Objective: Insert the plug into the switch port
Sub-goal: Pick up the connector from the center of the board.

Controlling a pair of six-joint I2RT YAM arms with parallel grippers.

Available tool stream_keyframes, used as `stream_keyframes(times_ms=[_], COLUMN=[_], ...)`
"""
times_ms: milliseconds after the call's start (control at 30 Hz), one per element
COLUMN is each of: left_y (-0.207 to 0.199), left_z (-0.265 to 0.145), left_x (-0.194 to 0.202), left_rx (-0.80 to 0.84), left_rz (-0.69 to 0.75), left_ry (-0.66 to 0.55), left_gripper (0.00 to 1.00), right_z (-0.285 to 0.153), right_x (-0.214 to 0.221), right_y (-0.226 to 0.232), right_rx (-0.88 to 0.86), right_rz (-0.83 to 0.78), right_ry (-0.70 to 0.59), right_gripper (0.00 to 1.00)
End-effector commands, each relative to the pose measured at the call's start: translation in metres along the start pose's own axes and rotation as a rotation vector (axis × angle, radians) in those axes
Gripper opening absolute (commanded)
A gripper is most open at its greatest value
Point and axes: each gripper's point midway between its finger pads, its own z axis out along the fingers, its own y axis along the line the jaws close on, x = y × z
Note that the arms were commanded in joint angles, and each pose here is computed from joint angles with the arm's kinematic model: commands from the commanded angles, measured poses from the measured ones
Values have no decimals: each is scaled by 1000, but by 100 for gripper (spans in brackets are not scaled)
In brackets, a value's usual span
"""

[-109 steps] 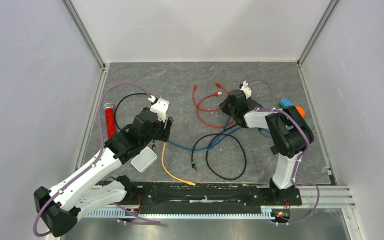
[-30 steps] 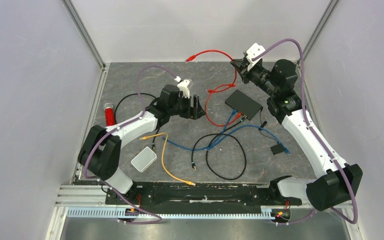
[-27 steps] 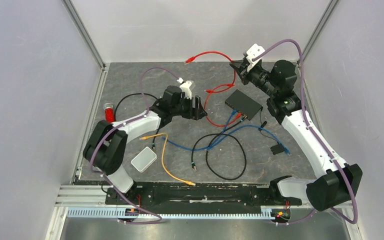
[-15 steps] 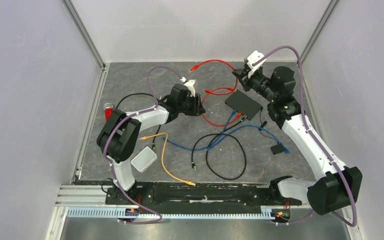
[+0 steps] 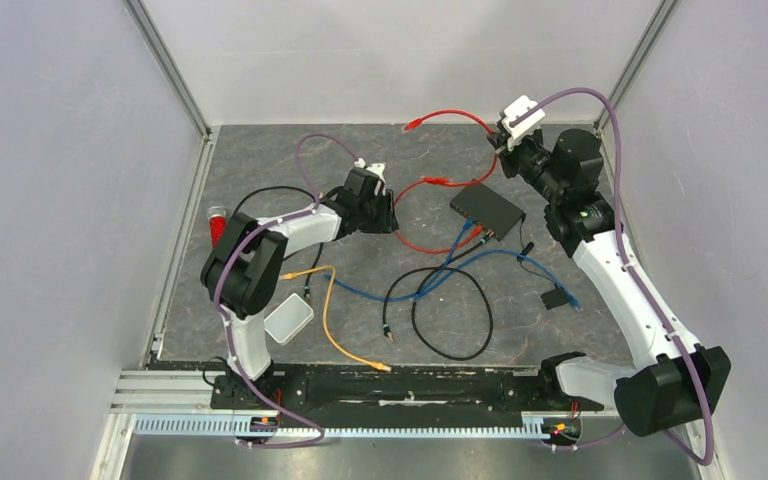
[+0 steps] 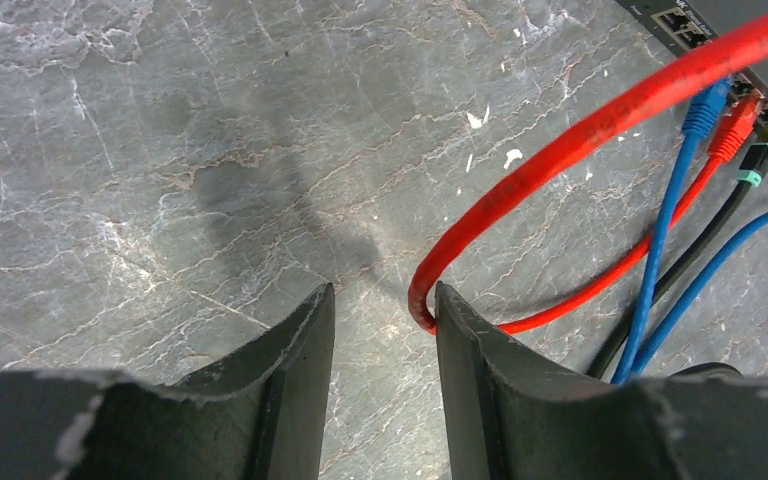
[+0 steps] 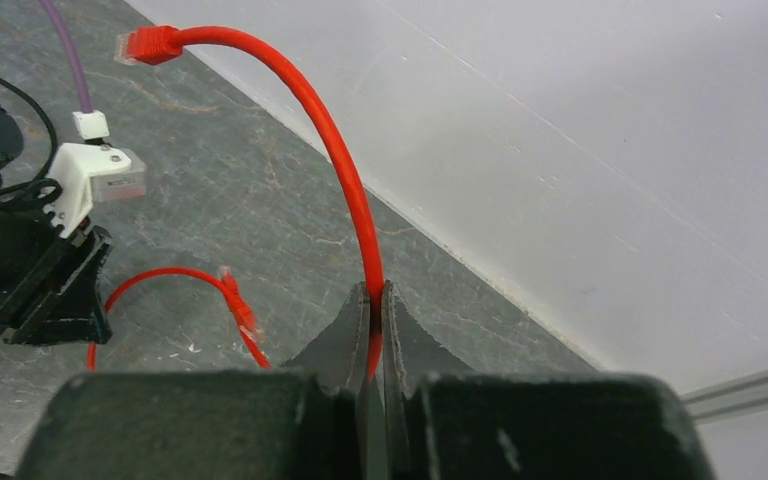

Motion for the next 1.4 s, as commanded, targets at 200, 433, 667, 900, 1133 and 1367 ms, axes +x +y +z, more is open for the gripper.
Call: stream_keyframes(times_ms=[200, 433, 667, 900, 1133, 1367], left_y=[28, 20, -14, -43, -82, -98], left_z=[7, 4, -46, -133, -179, -159], left_x=[3, -3, -54, -108, -136, -152], left_rx=[-130, -96, 21, 81, 279, 341], left_rz=[-39, -28, 43, 40, -58, -248], left_ry=[53, 35, -123, -351, -504, -456], left_gripper=[45, 46, 59, 71, 71, 69], right_z=[-28, -23, -12, -8, -23, -27], right_x=[-8, -1, -14, 33, 72, 85], right_y=[-66, -59, -24, 16, 46, 73], right_rx=[320, 289, 154, 138, 161, 197], right_rz=[-155, -109, 167, 650, 1004, 1016], right_ry=[93, 90, -52, -23, -123, -165], right_gripper=[0, 0, 0, 0, 0, 0])
